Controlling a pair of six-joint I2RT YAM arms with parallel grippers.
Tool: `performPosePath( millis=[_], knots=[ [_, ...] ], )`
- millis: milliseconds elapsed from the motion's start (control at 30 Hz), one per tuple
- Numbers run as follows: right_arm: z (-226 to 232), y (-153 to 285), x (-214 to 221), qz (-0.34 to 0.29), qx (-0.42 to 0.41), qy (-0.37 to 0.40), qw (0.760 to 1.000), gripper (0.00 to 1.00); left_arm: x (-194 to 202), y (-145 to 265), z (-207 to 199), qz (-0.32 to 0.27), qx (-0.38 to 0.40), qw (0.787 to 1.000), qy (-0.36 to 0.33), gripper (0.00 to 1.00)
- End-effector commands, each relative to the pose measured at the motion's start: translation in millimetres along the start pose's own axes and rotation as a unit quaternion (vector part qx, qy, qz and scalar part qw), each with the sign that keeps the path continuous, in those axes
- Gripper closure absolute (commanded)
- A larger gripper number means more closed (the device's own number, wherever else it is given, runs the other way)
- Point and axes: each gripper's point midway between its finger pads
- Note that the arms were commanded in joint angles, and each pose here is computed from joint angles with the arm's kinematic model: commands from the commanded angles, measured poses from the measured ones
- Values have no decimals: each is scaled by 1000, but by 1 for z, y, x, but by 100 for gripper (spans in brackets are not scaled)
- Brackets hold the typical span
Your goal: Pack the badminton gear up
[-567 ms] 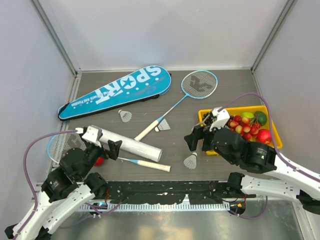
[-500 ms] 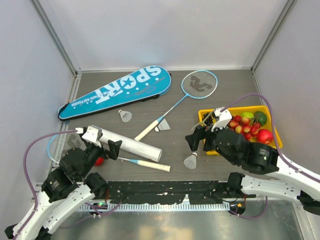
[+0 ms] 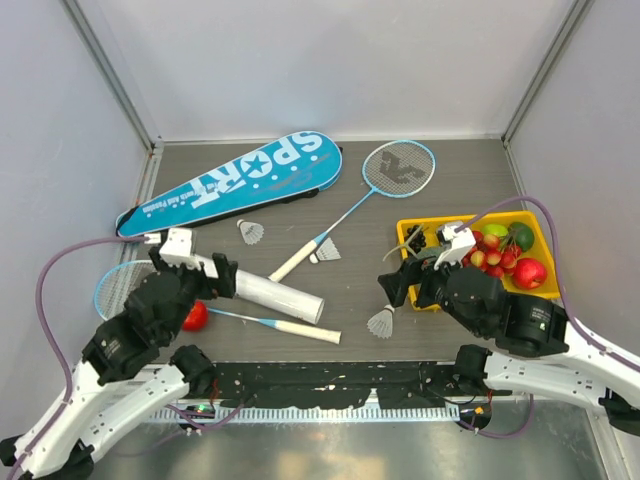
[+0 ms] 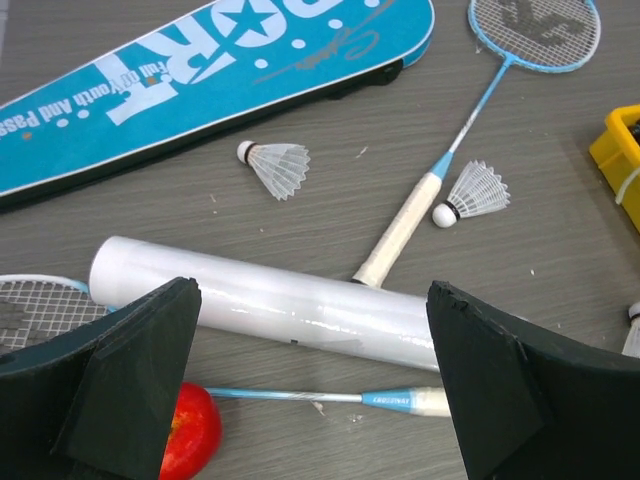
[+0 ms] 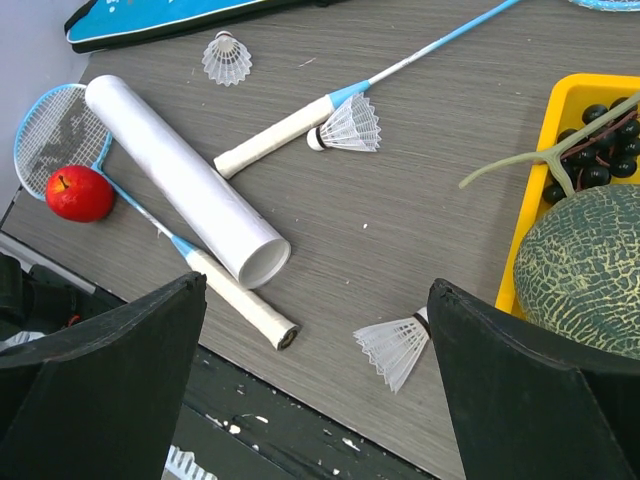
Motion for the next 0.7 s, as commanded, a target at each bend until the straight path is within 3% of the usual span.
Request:
performPosePath(
  millis=[0, 67, 167, 267, 333, 500, 667],
  knots=[
    [2, 5, -11, -34, -17, -28, 999, 5, -19, -11, 9, 27, -79, 997, 7, 1],
    [0, 8, -10, -40, -23, -32, 998, 5, -17, -13, 14, 58, -119, 991, 20, 0],
    [-2, 8, -4, -40, -27, -33, 998, 4, -20, -21, -2, 83, -95, 992, 26, 1],
    [-7, 8, 5, -31, -25, -29, 999, 4, -13, -29, -30, 112, 3, 991, -67, 0],
    [-9, 9, 8, -27, -25, -25, 999, 4, 1, -28, -43, 142, 68, 977, -145, 3],
    [-9, 11, 14, -31, -44, -17, 998, 5, 19, -32, -43, 176, 147, 914, -336, 6],
    [-3, 22, 6, -49, -78, -21, 996, 5, 52, -58, -28, 192, 177, 812, -522, 1]
  ],
)
Point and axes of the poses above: each gripper's point midway between its finger pads, its own y axis back along the fingers, its own z axis along the line the jaws close on, x = y × z, and after that the axes turned 2 degrees about y, right-handed
